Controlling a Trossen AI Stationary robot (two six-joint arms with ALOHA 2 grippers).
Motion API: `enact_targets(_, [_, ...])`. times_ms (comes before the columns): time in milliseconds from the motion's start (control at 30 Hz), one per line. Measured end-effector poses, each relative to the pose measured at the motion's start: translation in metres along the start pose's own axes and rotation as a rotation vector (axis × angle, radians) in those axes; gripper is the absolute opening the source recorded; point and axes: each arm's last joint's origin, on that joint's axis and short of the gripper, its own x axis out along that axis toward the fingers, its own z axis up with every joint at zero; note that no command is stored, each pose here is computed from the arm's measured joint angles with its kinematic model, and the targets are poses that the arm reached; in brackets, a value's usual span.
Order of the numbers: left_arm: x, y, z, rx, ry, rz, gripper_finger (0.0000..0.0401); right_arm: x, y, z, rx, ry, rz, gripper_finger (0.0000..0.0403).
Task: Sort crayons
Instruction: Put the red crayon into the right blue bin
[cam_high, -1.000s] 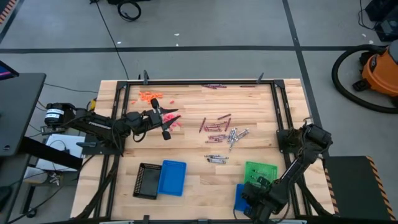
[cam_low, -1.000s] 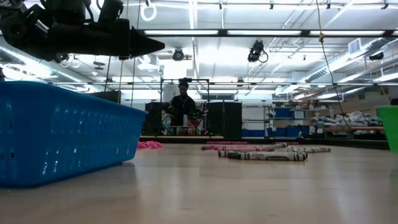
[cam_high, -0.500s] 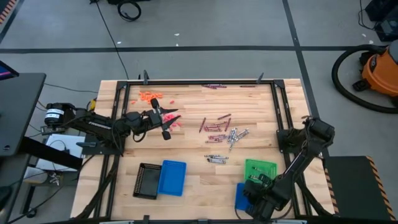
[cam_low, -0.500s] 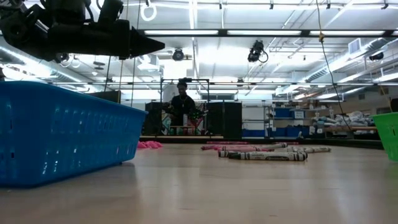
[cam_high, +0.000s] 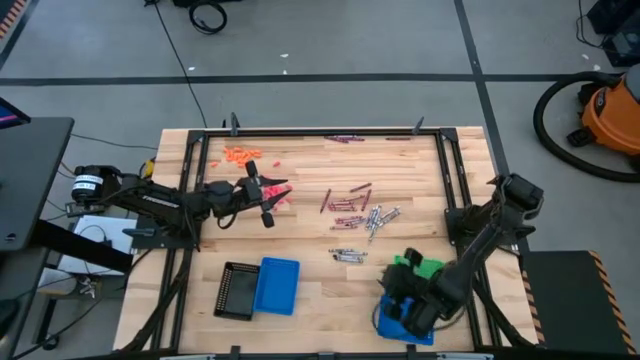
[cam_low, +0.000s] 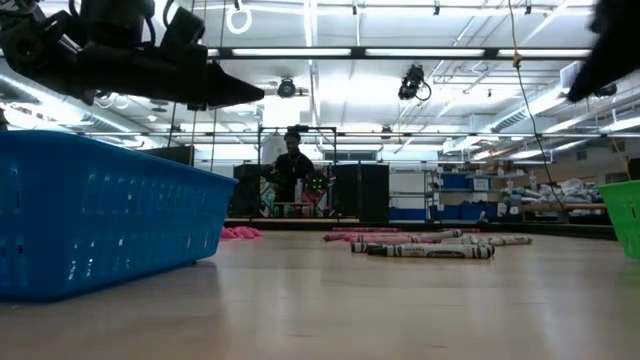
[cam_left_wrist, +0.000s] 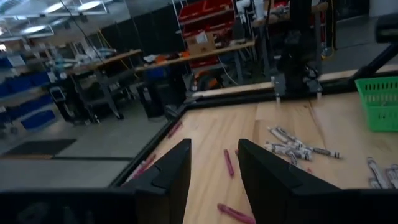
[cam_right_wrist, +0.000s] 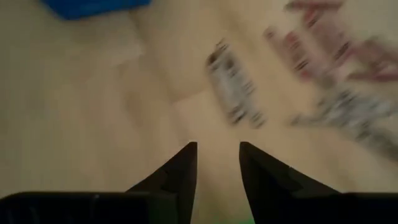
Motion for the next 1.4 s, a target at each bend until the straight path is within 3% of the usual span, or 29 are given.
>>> enact_targets(133, [0.001, -0.001, -0.003, -0.021, 0.046, -0.01, 0.0142, 0.019, -0.012, 0.017, -0.051, 0.003, -0.074, 0.0129])
enact_targets(333, [0.015, -0.004, 0.003, -0.022, 0.232, -0.045, 0.0142, 0.059, -0.03, 0.035, -0.135, 0.061, -0.096, 0.0129])
enact_targets(533, [0.026, -0.001, 0.017, -0.059, 0.341, -0.045, 0.0142, 0.095, -0.053, 0.042, -0.157, -0.02, -0.165, 0.0129])
enact_targets(733, [0.025, -0.003, 0.018, -0.121, 0.361, -0.043, 0.0142, 0.127, -0.073, 0.042, -0.172, -0.086, -0.14, 0.0129])
enact_targets(1000, [0.032, -0.009, 0.008, -0.216, 0.415, -0.061, 0.0142, 0.137, -0.107, 0.058, -0.168, -0.19, -0.188, 0.0128])
enact_targets(1400, [0.057, -0.022, -0.013, -0.226, 0.523, -0.056, 0.0142, 0.136, -0.15, 0.056, -0.052, -0.428, -0.179, 0.0128])
